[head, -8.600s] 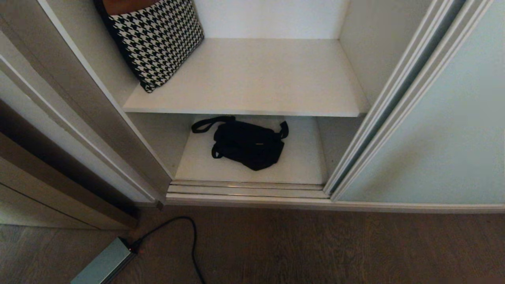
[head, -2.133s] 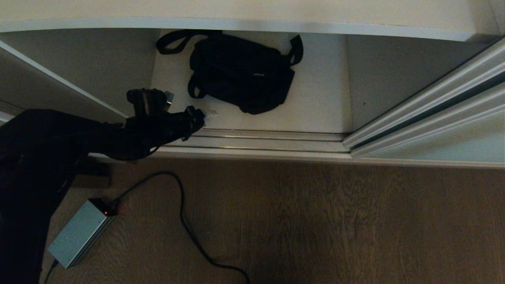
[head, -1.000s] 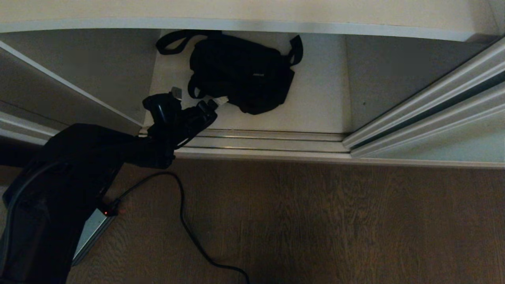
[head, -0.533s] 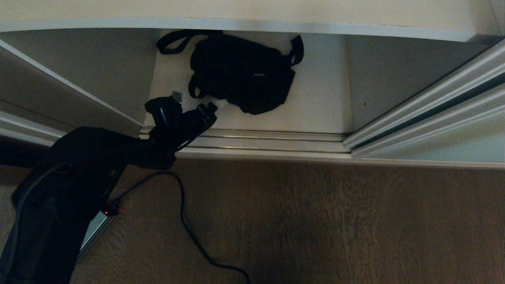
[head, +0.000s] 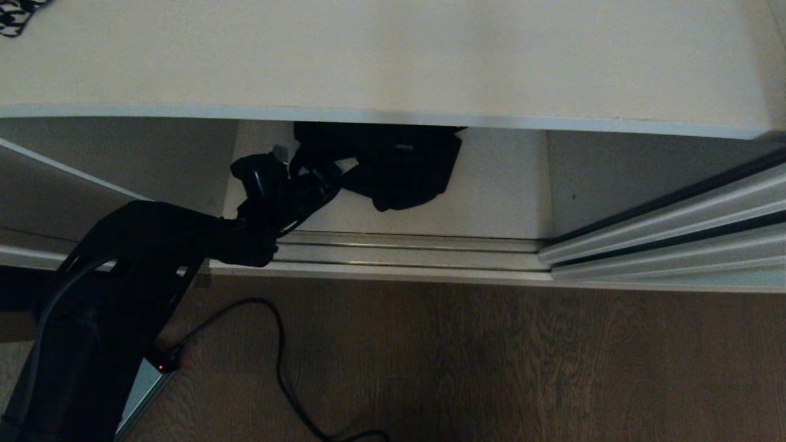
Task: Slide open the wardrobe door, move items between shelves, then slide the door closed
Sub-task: Place the bag on the higher shelf
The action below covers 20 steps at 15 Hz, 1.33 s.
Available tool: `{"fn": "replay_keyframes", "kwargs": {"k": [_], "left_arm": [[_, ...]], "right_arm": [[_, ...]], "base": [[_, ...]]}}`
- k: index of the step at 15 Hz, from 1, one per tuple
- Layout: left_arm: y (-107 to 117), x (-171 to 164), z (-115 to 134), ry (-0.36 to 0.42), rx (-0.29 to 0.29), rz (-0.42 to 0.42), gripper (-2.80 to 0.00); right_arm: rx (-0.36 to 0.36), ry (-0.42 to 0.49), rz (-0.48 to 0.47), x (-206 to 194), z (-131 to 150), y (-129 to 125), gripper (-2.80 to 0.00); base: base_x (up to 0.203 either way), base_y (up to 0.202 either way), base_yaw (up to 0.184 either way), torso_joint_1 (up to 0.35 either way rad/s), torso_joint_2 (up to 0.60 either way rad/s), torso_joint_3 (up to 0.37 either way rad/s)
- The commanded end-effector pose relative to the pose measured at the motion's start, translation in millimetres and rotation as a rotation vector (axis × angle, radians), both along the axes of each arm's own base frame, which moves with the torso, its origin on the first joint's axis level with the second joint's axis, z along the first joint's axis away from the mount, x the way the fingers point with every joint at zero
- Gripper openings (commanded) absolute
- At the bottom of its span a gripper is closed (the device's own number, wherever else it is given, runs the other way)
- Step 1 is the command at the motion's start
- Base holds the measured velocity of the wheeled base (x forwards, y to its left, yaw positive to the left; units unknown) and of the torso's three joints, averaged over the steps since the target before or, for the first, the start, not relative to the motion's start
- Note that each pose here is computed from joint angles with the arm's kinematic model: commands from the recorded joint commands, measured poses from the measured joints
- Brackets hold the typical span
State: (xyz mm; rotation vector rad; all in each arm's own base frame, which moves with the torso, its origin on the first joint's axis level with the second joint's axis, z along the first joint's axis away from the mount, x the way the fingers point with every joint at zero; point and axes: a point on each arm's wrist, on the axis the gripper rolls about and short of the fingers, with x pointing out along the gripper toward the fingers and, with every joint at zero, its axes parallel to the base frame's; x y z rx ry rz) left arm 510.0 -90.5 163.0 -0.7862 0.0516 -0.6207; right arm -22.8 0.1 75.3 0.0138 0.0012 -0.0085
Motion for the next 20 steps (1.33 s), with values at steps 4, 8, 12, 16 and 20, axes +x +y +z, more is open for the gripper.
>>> {"fn": "replay_keyframes", "kwargs": {"k": [4, 8, 12, 16, 20], "left_arm": [[-1, -1, 5, -0.003, 0.012, -0.036, 0.00], [0, 3, 9, -0.028, 0.007, -0.041, 0.00], [0, 13, -7, -0.052, 0.023, -0.098, 0.00], [1, 17, -21, -0.036, 0.023, -0.102, 0.00], [2, 17, -18, -0.057, 0.025, -0.093, 0.00]], "right_arm": [[0.000, -0.001, -0.001, 0, 0, 0, -2.80], [0.000, -0.002, -0.001, 0, 0, 0, -2.80], [0.000, -0.001, -0.001, 0, 0, 0, -2.80], [0.000, -0.002, -0.001, 0, 0, 0, -2.80], [0.000, 0.000, -0.001, 0, 0, 0, -2.80]], "base": [[0.016, 0.000, 0.001, 0.000, 0.00, 0.001], [0.000, 0.000, 0.000, 0.000, 0.00, 0.000], [0.000, 0.000, 0.000, 0.000, 0.00, 0.000], [0.000, 0.000, 0.000, 0.000, 0.00, 0.000], [0.000, 0.000, 0.000, 0.000, 0.00, 0.000]]}}
